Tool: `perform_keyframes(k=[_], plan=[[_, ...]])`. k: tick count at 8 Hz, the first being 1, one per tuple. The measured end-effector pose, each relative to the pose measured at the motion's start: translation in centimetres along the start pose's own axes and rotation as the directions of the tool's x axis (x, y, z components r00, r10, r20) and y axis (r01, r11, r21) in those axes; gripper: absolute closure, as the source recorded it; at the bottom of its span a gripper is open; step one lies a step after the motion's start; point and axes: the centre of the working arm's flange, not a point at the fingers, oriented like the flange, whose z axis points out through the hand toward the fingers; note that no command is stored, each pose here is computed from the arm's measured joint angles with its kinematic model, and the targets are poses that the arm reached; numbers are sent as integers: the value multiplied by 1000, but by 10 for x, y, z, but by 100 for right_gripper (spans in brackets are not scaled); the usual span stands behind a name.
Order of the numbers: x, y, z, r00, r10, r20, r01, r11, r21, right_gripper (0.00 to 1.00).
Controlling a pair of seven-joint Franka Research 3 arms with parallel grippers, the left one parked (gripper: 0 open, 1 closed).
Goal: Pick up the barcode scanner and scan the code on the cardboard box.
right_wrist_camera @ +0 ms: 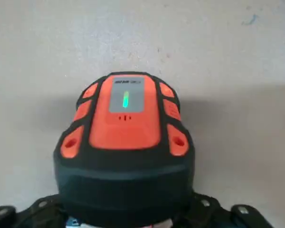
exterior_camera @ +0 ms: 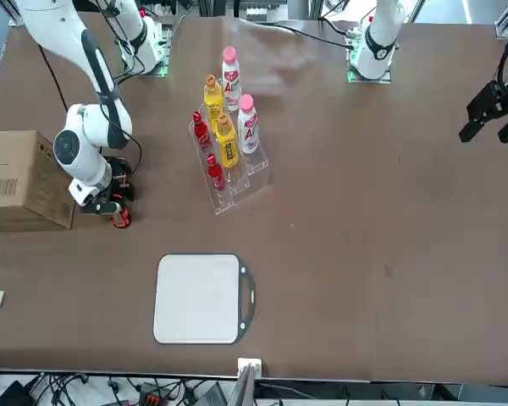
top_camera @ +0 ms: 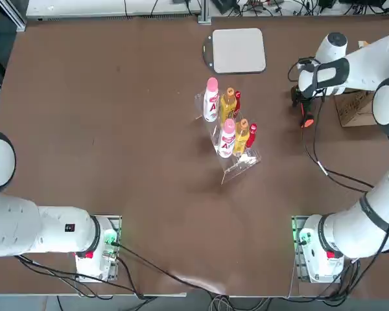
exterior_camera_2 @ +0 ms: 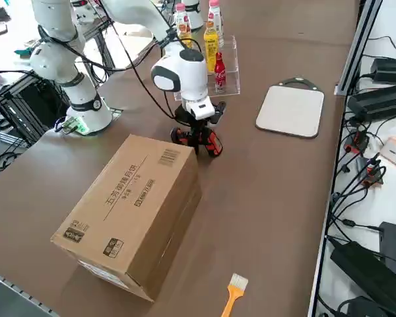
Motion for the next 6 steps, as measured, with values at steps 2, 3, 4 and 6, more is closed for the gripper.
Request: perform_keyframes(k=[2,3,4,6], plan=[[1,0,-2,1000,0,-5,0,1000,0,9],[4,0,-6,1000,0,-15,0,1000,1,2],[8,-1,-17,999,0,-32,0,1000,4,0],[9,-1,-61,1000,2,-29,-1,1000,27,0]])
